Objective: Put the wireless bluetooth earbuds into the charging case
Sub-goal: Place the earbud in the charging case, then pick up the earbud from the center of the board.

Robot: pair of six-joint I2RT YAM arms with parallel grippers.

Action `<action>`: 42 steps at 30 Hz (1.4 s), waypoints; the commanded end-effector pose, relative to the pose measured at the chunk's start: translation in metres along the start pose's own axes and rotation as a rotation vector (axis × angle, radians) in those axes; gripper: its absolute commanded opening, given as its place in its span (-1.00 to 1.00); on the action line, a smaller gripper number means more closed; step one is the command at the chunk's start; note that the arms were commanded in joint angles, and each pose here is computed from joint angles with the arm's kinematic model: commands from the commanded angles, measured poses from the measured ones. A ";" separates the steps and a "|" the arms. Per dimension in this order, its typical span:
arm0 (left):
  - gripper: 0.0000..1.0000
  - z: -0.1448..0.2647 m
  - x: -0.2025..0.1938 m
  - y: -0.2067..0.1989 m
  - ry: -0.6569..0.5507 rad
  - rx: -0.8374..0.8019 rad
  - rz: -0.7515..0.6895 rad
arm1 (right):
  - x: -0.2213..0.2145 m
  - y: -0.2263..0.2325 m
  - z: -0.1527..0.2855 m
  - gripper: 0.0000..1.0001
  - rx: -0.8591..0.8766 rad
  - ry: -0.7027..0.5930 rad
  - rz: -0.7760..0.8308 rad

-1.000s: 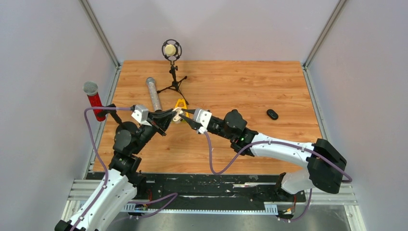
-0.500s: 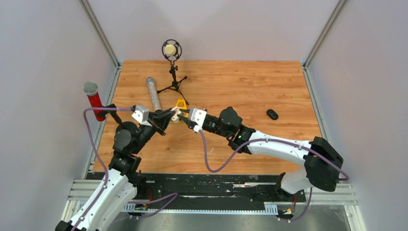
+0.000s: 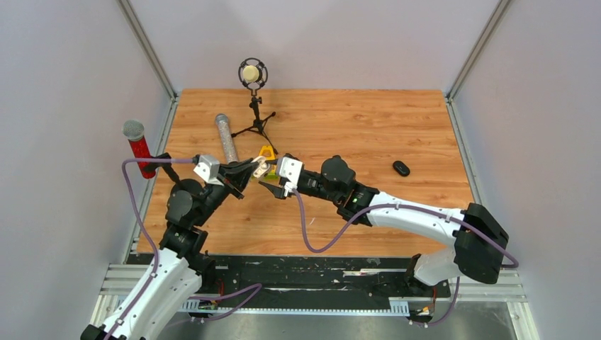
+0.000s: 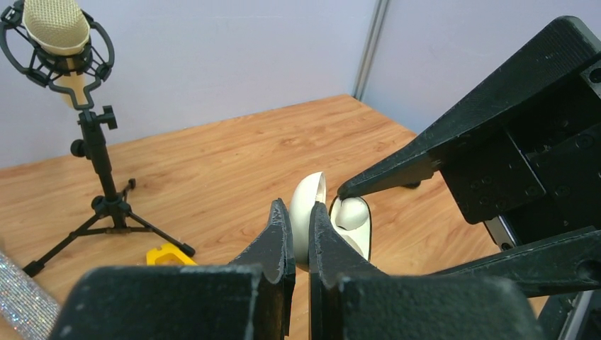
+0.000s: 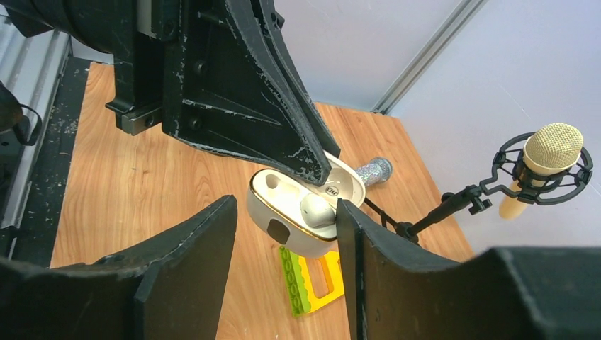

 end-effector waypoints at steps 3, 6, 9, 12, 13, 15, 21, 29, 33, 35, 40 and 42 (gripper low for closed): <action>-1.00 -0.003 0.040 -0.019 -0.127 -0.073 -0.052 | 0.034 -0.014 0.014 0.32 -0.016 -0.065 -0.067; -1.00 -0.003 0.039 -0.019 -0.121 -0.076 -0.055 | 0.042 -0.020 0.025 0.69 -0.025 -0.080 -0.119; -1.00 -0.003 0.038 -0.021 -0.115 -0.096 -0.066 | 0.042 -0.020 0.036 0.97 0.031 -0.074 -0.180; -1.00 -0.003 0.038 -0.027 -0.107 -0.138 -0.081 | 0.028 -0.025 0.044 1.00 0.101 -0.023 -0.271; -1.00 -0.003 0.038 -0.030 -0.102 -0.160 -0.088 | 0.023 -0.028 0.047 1.00 0.125 -0.002 -0.307; -1.00 -0.002 0.038 -0.034 -0.088 -0.198 -0.095 | 0.015 -0.029 0.051 1.00 0.196 0.013 -0.373; -1.00 -0.002 0.032 -0.047 -0.035 -0.308 -0.102 | 0.016 -0.032 0.057 1.00 0.250 0.002 -0.395; -1.00 -0.003 0.020 -0.057 0.059 -0.425 -0.114 | 0.047 -0.044 0.077 0.86 0.300 -0.075 -0.408; -1.00 -0.003 0.018 -0.063 0.091 -0.488 -0.109 | 0.056 -0.048 0.077 0.70 0.325 -0.085 -0.421; -1.00 -0.003 0.018 -0.066 0.103 -0.517 -0.108 | 0.054 -0.050 0.073 0.52 0.324 -0.064 -0.444; -1.00 -0.004 0.019 -0.070 0.118 -0.556 -0.109 | 0.052 -0.048 0.065 0.25 0.379 -0.058 -0.500; -1.00 -0.004 0.019 -0.071 0.121 -0.559 -0.109 | 0.051 -0.047 0.064 0.21 0.392 -0.060 -0.506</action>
Point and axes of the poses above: each gripper's point midway between its finger pads, its own z axis back along the fingers, its own y axis along the line the jaws close on, x = y × z, the point moved 5 cm from there along z, back along the fingers, and after that the axes turned 12 degrees about z, right-handed, at the moved point
